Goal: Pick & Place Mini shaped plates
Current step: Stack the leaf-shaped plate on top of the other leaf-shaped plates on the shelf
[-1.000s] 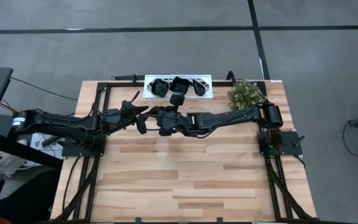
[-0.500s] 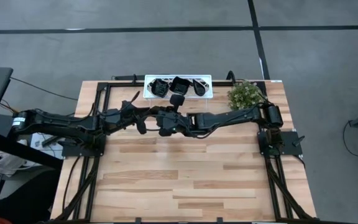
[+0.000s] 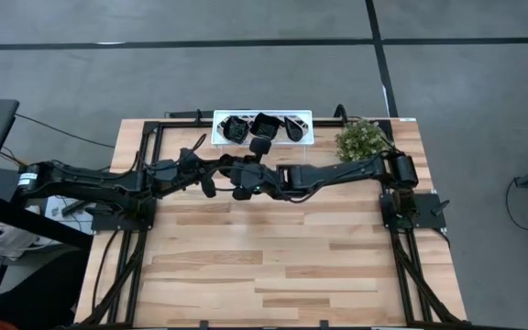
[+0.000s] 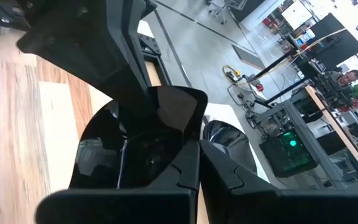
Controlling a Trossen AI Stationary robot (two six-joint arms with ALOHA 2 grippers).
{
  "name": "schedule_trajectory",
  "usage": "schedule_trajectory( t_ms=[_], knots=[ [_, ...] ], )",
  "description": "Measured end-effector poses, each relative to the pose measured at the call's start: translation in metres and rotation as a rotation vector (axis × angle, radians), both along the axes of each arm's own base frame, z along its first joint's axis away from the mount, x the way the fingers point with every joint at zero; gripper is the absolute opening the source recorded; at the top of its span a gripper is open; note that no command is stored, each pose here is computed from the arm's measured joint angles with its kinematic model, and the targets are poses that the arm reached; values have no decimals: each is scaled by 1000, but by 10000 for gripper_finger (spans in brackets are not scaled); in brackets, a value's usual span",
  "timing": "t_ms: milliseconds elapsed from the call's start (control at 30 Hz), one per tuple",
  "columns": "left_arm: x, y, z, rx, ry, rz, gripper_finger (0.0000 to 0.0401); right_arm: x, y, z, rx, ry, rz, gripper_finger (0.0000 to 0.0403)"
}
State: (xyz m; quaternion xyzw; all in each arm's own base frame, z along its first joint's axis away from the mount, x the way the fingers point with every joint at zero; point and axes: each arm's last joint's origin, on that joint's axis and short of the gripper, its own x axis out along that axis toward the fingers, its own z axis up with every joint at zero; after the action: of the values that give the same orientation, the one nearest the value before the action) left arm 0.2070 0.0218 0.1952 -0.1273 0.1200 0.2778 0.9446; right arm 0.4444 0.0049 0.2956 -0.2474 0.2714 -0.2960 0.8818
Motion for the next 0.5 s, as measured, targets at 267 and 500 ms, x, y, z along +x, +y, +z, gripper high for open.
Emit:
schedule_trajectory(
  t_ms=[267, 500],
  knots=[
    [0, 0, 0, -1, -5, -3, 4, 0, -3, 0, 3, 0, -2, 1],
    [1, -1, 1, -5, -13, -17, 3, 1, -3, -1, 5, 3, 3, 25]
  ],
)
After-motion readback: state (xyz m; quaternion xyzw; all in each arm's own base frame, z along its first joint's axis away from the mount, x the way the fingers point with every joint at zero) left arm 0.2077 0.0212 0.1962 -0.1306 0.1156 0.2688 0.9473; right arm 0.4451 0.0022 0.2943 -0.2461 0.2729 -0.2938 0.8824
